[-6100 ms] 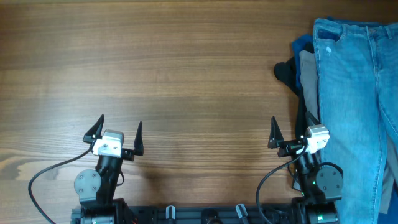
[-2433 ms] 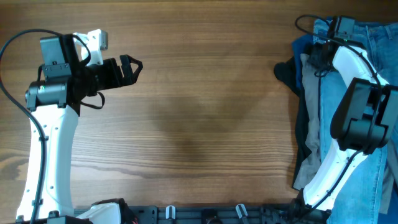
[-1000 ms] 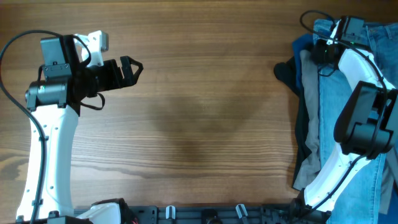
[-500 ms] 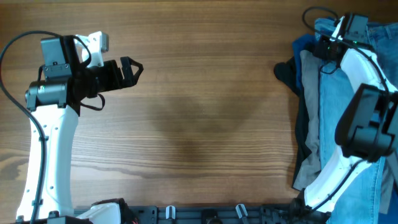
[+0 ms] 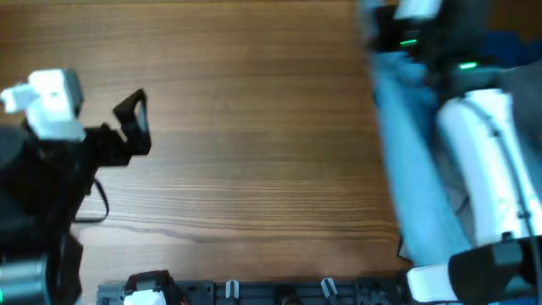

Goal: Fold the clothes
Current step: 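Pull the jeans off the pile and spread them across the table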

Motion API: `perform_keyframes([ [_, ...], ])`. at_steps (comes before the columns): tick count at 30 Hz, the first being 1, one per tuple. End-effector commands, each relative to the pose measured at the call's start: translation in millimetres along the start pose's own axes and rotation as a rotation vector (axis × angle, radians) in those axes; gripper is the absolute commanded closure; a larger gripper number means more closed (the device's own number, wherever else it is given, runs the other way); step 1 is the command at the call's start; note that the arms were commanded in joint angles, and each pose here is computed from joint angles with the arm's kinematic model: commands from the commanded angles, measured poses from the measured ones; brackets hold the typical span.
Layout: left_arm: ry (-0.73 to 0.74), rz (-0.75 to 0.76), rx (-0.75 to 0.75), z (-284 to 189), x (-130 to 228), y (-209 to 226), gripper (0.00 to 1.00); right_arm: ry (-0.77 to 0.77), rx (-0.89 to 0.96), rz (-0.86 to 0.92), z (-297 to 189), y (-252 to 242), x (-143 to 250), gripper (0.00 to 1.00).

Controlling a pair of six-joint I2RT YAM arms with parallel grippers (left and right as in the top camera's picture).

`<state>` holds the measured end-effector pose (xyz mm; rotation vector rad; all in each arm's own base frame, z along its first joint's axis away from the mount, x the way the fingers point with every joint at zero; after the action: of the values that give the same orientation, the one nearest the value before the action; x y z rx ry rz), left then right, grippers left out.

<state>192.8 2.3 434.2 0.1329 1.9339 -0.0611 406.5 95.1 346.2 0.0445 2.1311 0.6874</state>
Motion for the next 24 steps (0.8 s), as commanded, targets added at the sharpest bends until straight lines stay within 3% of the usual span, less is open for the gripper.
perform_keyframes([
  [1,-0.036,-0.037,-0.196,-24,0,13,0.00,0.260,-0.395,-0.188,23,158,93,0.94],
  [2,-0.043,-0.036,-0.215,-28,0,13,0.00,0.366,-0.465,-0.237,31,191,135,0.87],
  [3,-0.050,-0.036,-0.227,-31,0,14,0.00,0.487,-0.560,-0.307,34,224,183,0.57],
  [4,-0.052,-0.034,-0.235,-32,0,14,0.00,0.580,-0.660,-0.428,31,248,226,0.37],
  [5,-0.048,-0.035,-0.238,-31,0,15,0.00,0.636,-0.703,-0.605,24,263,268,0.25],
  [6,-0.044,-0.034,-0.242,-30,0,16,0.00,0.623,-0.606,-0.717,19,263,283,0.20],
  [8,-0.031,-0.032,-0.265,-27,1,18,0.00,0.536,-0.387,-0.779,12,251,267,0.10],
  [12,-0.005,-0.035,-0.233,-12,0,19,0.00,0.438,-0.186,-0.580,0,213,202,0.08],
  [14,0.089,-0.051,-0.063,22,7,10,0.00,0.342,-0.039,-0.237,-16,159,134,0.09],
  [16,0.217,-0.084,0.066,62,21,5,0.07,0.296,-0.008,-0.013,-34,121,95,0.16],
  [18,0.379,-0.107,0.129,109,43,1,0.21,0.256,0.012,0.134,-50,88,68,0.19],
  [22,0.632,-0.123,0.204,195,94,-12,0.76,0.203,0.097,0.266,-71,38,43,0.24],
  [24,0.746,-0.112,0.240,238,129,-23,0.94,0.207,0.138,0.307,-76,22,41,0.25],
])
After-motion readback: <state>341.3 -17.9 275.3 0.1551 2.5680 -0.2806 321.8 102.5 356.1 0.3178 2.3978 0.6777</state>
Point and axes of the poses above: each gripper's point midway between its finger pads, its own z axis out along the fingers, its own y axis along the line the jaws close on, x = y × z, the point moved 8 cm from there along -z, back along the fingers, and after that the axes turned 14 degrees about z, right-handed, at the moved point
